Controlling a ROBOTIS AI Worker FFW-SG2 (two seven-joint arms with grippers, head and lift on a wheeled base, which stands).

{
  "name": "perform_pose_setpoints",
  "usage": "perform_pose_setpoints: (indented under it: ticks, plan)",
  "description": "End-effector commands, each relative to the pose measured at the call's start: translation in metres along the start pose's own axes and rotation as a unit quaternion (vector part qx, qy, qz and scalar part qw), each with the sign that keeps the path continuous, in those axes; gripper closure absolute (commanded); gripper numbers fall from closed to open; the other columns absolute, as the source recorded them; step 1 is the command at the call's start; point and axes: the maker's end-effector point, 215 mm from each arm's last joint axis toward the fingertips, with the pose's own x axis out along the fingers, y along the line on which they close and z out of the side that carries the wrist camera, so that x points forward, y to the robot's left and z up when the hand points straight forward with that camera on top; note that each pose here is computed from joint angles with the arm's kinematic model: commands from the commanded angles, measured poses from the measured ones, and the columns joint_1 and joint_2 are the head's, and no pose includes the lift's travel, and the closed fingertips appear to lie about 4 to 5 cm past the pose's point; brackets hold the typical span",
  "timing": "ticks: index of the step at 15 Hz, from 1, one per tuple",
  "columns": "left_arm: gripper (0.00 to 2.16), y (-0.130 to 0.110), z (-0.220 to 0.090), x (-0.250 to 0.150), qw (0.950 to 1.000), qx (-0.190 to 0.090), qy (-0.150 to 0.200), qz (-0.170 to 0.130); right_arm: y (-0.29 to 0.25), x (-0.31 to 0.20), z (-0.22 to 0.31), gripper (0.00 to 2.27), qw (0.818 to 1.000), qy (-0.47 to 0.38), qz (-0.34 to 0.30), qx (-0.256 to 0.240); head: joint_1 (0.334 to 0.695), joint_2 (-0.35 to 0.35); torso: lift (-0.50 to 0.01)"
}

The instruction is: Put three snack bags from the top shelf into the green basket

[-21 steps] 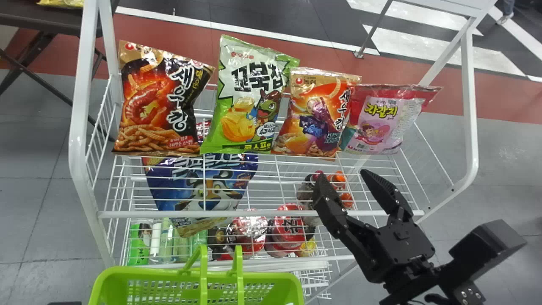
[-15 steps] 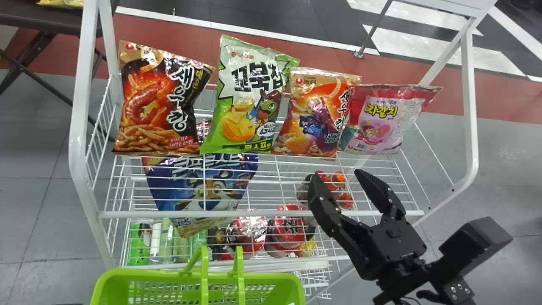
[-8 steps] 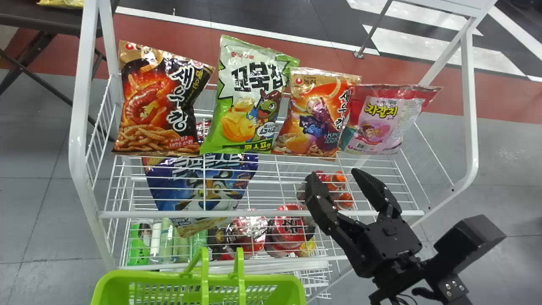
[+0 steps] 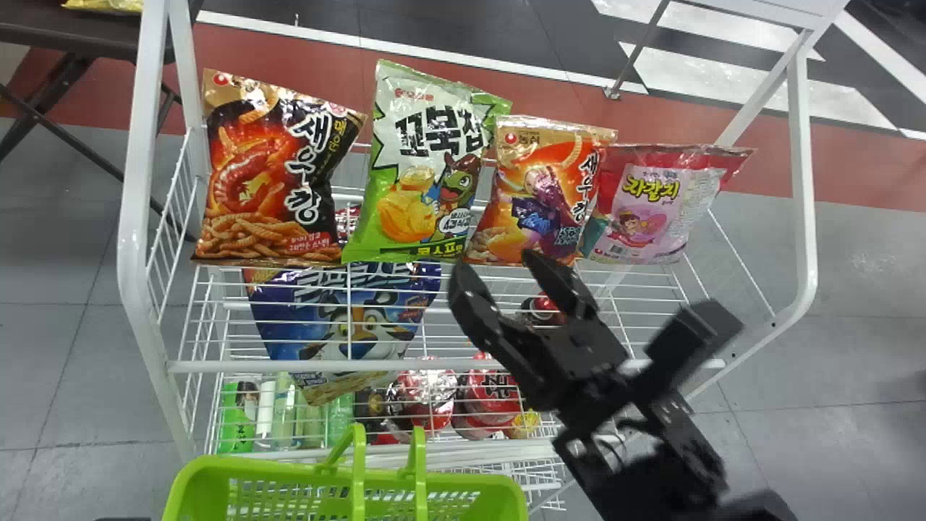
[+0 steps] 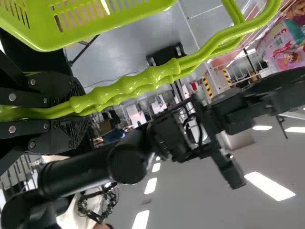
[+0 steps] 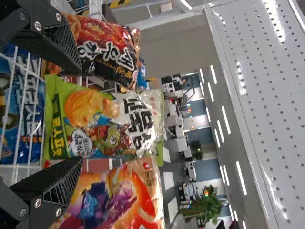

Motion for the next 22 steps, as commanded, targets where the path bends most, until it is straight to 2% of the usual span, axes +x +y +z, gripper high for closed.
perform_pose_setpoints:
  ticks: [1, 5, 9, 14, 15, 16, 17, 18, 19, 22]
  plan:
    - [1.57, 0.0, 0.0, 0.0, 1.0, 0.002, 0.001, 0.002, 0.017, 0.049, -0.015, 0.17, 0.999, 0.023, 0.039, 0.004, 0.695, -0.35, -0.046]
    - [1.58, 0.002, -0.002, 0.002, 1.0, 0.001, 0.003, 0.009, 0.047, 0.121, -0.015, 0.17, 0.996, 0.017, 0.09, 0.003, 0.695, -0.336, -0.046]
    - [1.58, 0.002, -0.003, 0.002, 0.9999, 0.003, 0.003, 0.014, 0.075, 0.171, -0.021, 0.17, 0.993, 0.022, 0.118, 0.019, 0.695, -0.214, -0.046]
    - [1.58, 0.001, -0.002, 0.002, 0.9999, 0.007, 0.001, 0.012, 0.118, 0.19, -0.049, 0.19, 0.985, 0.074, 0.156, 0.023, 0.695, -0.124, -0.046]
    - [1.58, 0.001, -0.002, 0.002, 0.9999, 0.008, 0.0, 0.011, 0.124, 0.191, -0.055, 0.33, 0.983, 0.086, 0.161, 0.021, 0.695, -0.093, -0.046]
    - [1.58, 0.001, -0.001, 0.001, 0.9999, 0.009, 0.0, 0.011, 0.129, 0.189, -0.066, 0.86, 0.979, 0.111, 0.17, 0.021, 0.695, -0.079, -0.046]
    - [1.58, 0.001, -0.002, 0.001, 0.9999, 0.008, 0.0, 0.01, 0.129, 0.188, -0.066, 1.63, 0.979, 0.113, 0.169, 0.016, 0.695, -0.066, -0.046]
    - [1.58, 0.0, -0.001, 0.001, 0.9999, 0.01, -0.001, 0.01, 0.129, 0.184, -0.068, 2.04, 0.978, 0.121, 0.17, 0.015, 0.695, -0.057, -0.046]
    - [1.58, 0.001, -0.002, 0.001, 0.9999, 0.01, -0.001, 0.01, 0.131, 0.181, -0.063, 2.2, 0.978, 0.12, 0.172, 0.015, 0.695, -0.05, -0.046]
    - [1.57, 0.0, -0.002, 0.001, 0.9999, 0.01, -0.001, 0.009, 0.139, 0.161, -0.043, 2.24, 0.975, 0.115, 0.188, 0.025, 0.695, -0.047, -0.046]
